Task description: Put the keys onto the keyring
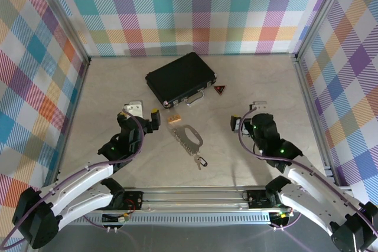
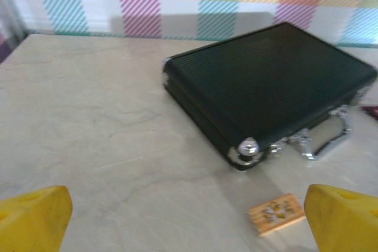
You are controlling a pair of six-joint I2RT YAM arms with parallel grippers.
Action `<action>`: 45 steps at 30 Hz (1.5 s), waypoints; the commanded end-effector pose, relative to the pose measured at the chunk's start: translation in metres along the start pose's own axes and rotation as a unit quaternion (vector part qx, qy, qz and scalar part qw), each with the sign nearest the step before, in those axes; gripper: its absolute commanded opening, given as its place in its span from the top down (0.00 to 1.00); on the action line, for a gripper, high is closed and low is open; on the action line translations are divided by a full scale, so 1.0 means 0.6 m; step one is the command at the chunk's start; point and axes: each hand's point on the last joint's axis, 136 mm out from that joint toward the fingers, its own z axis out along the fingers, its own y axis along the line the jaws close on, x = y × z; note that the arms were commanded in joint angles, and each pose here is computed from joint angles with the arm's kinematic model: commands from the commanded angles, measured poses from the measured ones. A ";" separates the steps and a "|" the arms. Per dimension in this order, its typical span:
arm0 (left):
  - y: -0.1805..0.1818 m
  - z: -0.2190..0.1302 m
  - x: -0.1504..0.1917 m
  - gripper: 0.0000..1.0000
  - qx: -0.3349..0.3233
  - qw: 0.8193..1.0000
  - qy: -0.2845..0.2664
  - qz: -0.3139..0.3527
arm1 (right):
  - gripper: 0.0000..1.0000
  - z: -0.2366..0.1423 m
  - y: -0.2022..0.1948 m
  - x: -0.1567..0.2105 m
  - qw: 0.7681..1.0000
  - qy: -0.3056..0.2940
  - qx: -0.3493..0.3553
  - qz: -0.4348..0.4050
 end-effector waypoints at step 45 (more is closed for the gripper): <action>0.158 0.199 0.108 0.00 -0.077 0.997 -0.031 0.003 | 0.01 0.215 -0.173 0.017 0.988 -0.080 0.128 -0.021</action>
